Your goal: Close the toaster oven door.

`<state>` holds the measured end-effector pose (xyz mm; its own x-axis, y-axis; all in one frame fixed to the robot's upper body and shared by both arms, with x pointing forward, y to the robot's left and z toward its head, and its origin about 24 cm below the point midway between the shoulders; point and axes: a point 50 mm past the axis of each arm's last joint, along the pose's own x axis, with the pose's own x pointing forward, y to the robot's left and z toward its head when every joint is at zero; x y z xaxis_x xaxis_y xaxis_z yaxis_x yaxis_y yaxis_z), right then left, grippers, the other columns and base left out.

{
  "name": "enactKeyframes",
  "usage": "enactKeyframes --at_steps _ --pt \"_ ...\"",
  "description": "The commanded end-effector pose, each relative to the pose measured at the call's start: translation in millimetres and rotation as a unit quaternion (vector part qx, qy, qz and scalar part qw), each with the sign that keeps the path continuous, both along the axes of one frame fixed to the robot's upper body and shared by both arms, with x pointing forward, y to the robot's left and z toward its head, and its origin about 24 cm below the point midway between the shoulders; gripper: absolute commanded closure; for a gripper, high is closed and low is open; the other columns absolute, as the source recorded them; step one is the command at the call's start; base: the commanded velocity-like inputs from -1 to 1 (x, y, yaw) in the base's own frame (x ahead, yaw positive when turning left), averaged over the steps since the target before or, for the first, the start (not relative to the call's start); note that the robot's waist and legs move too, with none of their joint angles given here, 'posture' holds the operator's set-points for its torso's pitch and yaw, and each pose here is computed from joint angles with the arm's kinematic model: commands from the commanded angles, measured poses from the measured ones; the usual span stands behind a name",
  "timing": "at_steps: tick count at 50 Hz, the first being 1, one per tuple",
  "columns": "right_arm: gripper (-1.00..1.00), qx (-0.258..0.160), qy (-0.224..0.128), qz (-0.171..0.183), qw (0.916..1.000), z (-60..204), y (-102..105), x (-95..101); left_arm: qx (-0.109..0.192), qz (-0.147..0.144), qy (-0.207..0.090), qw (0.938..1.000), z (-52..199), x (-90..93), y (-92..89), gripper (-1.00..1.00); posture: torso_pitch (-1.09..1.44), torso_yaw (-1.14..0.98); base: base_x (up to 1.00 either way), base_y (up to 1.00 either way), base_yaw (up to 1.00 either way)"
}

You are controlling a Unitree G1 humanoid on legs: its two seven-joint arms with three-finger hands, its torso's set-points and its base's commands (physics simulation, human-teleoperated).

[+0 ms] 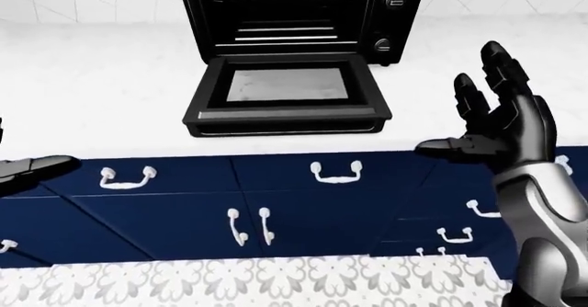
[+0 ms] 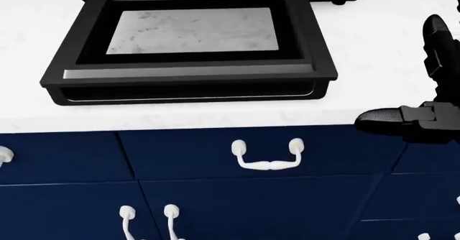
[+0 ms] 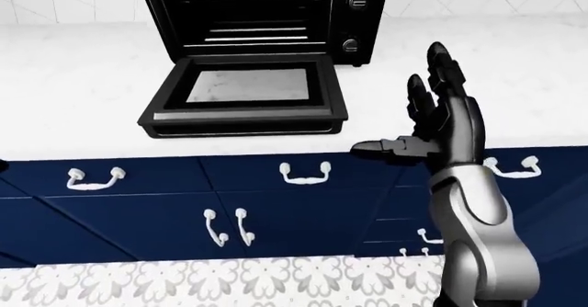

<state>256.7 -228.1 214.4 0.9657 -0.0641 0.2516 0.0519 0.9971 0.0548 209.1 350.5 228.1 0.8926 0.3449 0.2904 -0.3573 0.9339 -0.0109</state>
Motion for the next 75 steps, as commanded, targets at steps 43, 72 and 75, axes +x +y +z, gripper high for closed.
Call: enactKeyframes --at_steps 43,72,75 --pt "-1.00 0.005 -0.048 0.004 0.9988 26.5 0.6 -7.8 0.013 0.019 -0.044 0.9988 28.3 -9.8 8.7 -1.00 0.00 0.00 0.22 0.00 0.00" --pt "-1.00 -0.029 -0.065 -0.027 0.9971 33.4 -6.2 -6.4 0.015 0.030 -0.050 0.9982 31.6 -13.8 17.2 -1.00 0.00 0.00 0.10 0.00 0.00" --pt "-1.00 -0.060 -0.080 -0.042 0.9941 36.2 -7.6 -6.9 0.017 0.033 -0.052 0.9979 32.2 -14.2 18.2 -1.00 0.00 0.00 0.00 0.00 0.00"
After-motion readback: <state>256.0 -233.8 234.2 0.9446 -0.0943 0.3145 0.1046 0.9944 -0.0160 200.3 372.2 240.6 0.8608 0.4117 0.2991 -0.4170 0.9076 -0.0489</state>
